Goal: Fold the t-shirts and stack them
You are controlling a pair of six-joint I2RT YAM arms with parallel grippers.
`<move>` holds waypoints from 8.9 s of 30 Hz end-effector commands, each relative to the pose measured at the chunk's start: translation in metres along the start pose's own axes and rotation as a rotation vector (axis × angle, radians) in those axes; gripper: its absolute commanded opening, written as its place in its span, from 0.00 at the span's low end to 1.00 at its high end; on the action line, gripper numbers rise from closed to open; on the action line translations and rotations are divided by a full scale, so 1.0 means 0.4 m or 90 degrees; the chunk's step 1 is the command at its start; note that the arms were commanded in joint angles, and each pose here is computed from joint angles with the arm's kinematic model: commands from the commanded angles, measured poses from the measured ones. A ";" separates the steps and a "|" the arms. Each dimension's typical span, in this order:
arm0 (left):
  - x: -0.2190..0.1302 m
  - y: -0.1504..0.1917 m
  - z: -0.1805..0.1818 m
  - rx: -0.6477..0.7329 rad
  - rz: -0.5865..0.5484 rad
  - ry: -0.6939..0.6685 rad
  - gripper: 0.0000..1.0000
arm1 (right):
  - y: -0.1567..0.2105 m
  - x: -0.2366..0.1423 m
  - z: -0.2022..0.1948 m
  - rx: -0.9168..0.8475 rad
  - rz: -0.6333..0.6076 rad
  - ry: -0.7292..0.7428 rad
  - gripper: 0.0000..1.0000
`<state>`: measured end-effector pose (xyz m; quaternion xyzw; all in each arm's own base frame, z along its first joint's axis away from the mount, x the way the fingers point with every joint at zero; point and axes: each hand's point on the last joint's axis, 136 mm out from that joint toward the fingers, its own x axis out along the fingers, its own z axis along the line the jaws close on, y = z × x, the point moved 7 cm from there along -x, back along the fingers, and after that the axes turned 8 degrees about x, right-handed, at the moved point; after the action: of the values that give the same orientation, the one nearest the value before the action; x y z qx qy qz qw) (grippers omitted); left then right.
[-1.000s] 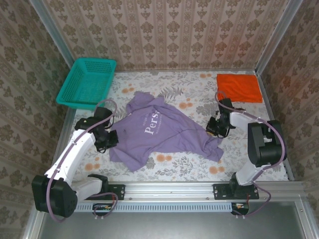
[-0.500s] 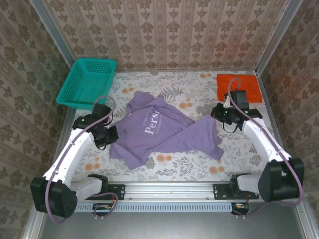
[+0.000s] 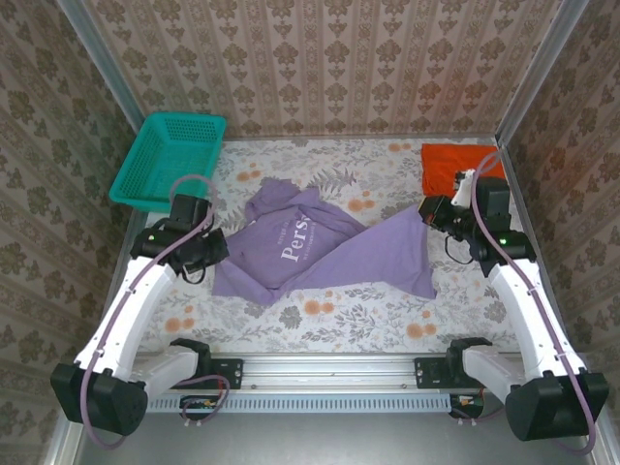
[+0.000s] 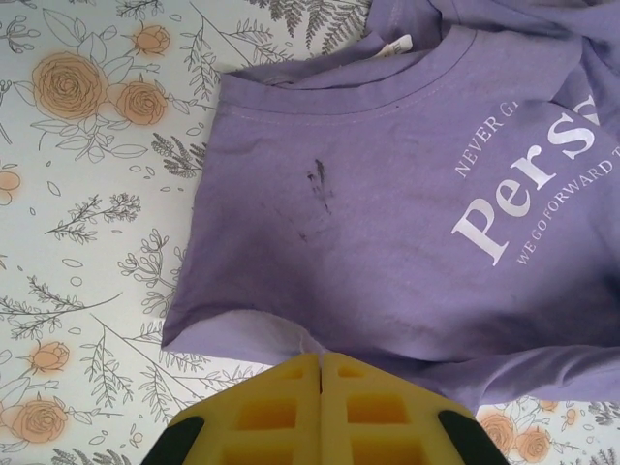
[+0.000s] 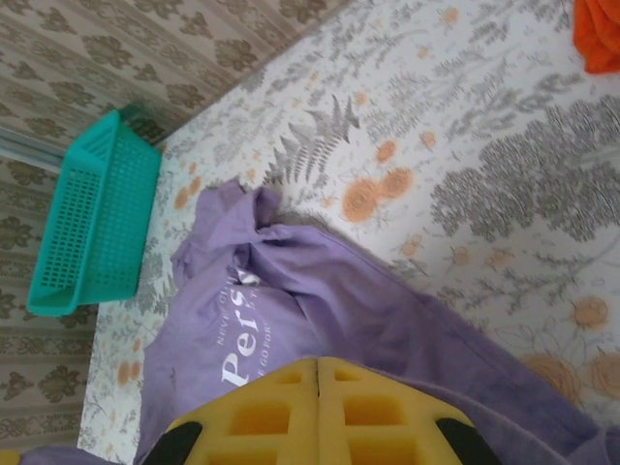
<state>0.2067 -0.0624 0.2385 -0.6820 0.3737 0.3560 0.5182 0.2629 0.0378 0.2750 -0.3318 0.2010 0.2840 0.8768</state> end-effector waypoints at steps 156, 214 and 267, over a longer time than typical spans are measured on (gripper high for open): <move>0.203 0.221 0.134 -0.261 0.236 -0.090 0.48 | 0.330 0.056 -0.038 0.096 0.252 0.009 0.60; 0.453 -0.266 0.041 -0.213 0.232 0.055 0.07 | 0.340 0.161 -0.166 0.121 0.264 0.269 0.56; 0.404 -0.012 -0.100 -0.078 0.264 0.053 0.37 | 0.347 0.151 -0.189 0.140 0.252 0.227 0.56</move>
<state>0.2843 -0.1243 0.1073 -0.6308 0.5172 0.4392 0.3765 0.2140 0.0940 0.1238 -0.2406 0.4463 0.3588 0.7837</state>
